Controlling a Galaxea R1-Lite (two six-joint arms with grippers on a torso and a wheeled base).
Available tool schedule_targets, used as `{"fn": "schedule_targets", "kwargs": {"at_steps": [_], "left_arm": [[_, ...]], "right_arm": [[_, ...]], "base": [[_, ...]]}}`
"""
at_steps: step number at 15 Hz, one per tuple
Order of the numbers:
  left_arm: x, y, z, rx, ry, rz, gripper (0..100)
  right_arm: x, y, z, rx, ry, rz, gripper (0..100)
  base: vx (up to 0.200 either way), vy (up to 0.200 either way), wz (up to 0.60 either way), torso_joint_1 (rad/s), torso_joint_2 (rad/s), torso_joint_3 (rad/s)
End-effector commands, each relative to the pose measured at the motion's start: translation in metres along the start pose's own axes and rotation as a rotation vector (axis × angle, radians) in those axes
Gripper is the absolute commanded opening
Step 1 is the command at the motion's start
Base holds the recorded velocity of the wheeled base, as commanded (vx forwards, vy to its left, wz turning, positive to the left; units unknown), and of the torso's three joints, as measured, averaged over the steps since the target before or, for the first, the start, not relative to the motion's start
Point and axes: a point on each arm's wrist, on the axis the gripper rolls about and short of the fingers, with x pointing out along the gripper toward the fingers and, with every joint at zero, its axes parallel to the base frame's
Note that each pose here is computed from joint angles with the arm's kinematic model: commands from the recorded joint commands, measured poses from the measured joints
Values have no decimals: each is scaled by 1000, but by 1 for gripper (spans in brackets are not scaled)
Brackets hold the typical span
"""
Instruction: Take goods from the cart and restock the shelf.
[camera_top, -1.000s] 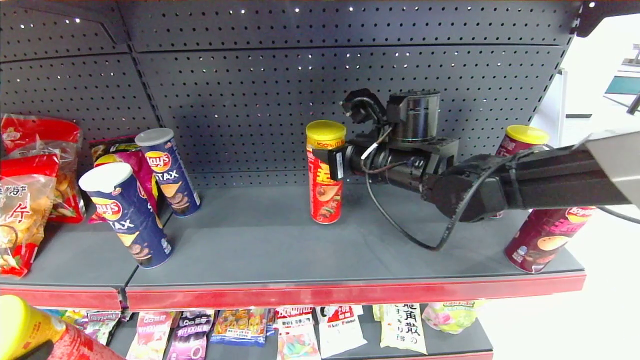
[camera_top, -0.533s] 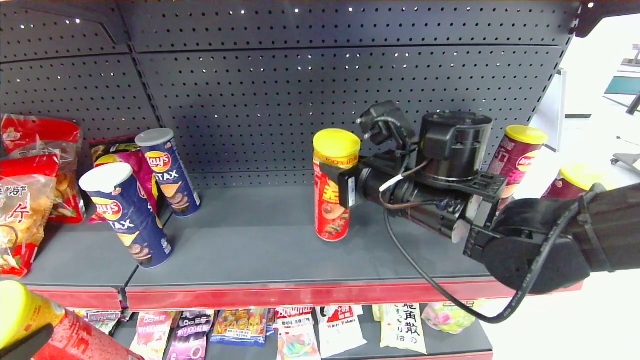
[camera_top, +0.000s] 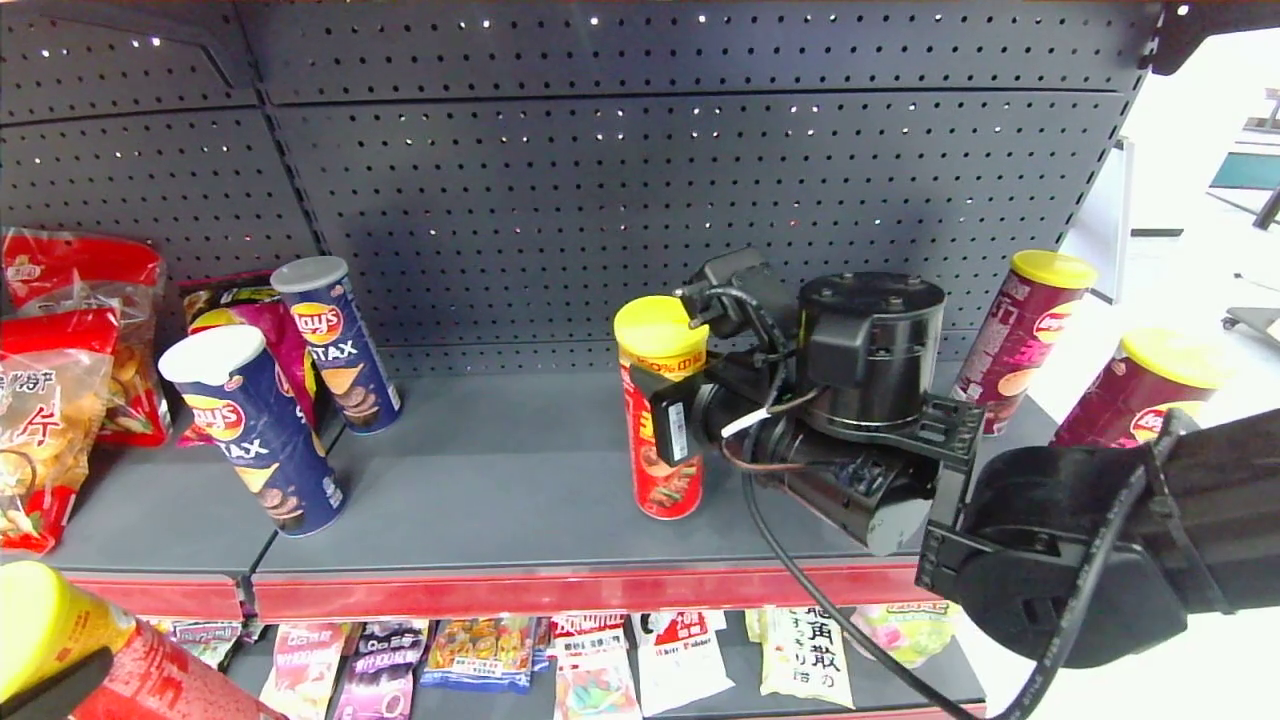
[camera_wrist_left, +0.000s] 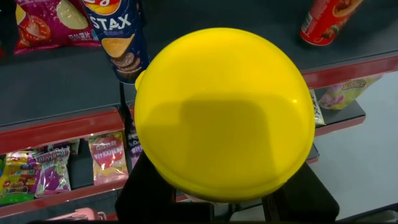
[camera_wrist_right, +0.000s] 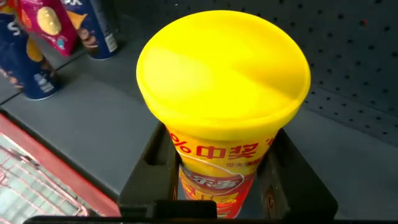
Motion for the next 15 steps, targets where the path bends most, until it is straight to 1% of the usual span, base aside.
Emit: {"fn": "schedule_targets", "kwargs": {"at_steps": [1,5,9,15], "left_arm": [[0,0,0,0,2,0,0],[0,0,0,-2,2,-2,0],[1,0,0,-2,3,-2,0],[3,1,1,-4,12,-2,0]], "right_arm": [[-2,9,-1,-6,4,18,0],[6,13,-9,-9,23,21,0],[9,15,-11,-10,27,4,0],[2,27,-11,-16,28,40,0]], "base": [[0,0,0,0,0,0],[0,0,0,0,0,0],[0,0,0,0,0,0],[0,0,0,0,0,0]]}}
